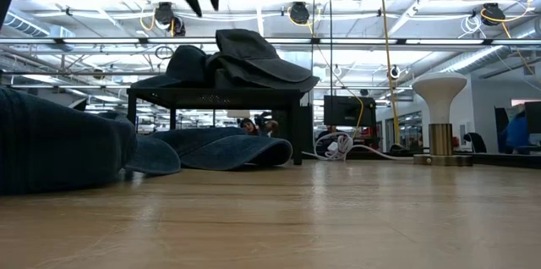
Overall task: Pick & Place hat
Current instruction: Stack the bottom dark blue cap on top of the other dark blue cap on the shelf
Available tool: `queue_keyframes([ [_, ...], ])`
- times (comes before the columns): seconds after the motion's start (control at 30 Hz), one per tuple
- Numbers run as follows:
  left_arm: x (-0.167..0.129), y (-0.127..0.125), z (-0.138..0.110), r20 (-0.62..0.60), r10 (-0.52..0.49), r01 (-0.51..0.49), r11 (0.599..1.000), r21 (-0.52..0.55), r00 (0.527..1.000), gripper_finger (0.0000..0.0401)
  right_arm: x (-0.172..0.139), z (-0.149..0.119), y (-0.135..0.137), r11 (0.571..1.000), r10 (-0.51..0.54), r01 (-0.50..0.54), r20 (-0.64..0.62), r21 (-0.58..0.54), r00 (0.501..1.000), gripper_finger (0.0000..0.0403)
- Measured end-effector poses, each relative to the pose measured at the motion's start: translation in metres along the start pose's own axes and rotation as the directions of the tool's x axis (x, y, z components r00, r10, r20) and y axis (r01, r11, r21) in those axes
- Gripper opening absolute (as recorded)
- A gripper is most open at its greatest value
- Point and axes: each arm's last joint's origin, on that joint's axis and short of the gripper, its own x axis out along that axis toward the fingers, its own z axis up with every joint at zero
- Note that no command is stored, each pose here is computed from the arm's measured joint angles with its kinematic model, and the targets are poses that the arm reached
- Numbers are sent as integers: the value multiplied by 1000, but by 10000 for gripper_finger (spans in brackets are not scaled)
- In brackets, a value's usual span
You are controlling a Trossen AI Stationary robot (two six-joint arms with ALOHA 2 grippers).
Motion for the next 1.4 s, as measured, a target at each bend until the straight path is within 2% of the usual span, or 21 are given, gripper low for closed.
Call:
queue_keyframes([
  [0.2, -14, -23, -23, -81, -102, 111, 987, 115, 992, 184, 0, 0, 0, 1000, 0, 0, 0, 1, 1000, 171],
  [0.33, -19, -38, -42, -160, -156, 183, 967, 177, 975, 184, 0, 0, 1, 999, 49, -49, 8, 1, 999, 171],
  [0.47, -24, -52, -61, -237, -210, 254, 952, 172, 948, 184, 0, 1, 2, 997, 74, -74, 15, 0, 997, 171],
  [0.63, -33, -69, -88, -340, -265, 314, 945, 97, 902, 184, 0, 1, 2, 997, 73, -73, 18, -1, 997, 171],
  [0.9, -51, -90, -134, -432, -277, 274, 959, -71, 858, 184, 0, 0, 2, 997, 73, -73, 12, -5, 997, 171],
  [1.03, -60, -96, -157, -441, -267, 210, 962, -173, 857, 184, 0, 0, 2, 997, 73, -73, 12, -6, 997, 171],
  [1.17, -69, -101, -179, -412, -253, 154, 954, -259, 875, 184, 0, 0, 2, 997, 73, -73, 12, -6, 997, 171],
  [1.4, -79, -106, -217, -384, -223, 21, 885, -464, 896, 184, 0, -1, 2, 997, 75, -75, 2, -3, 997, 171],
])
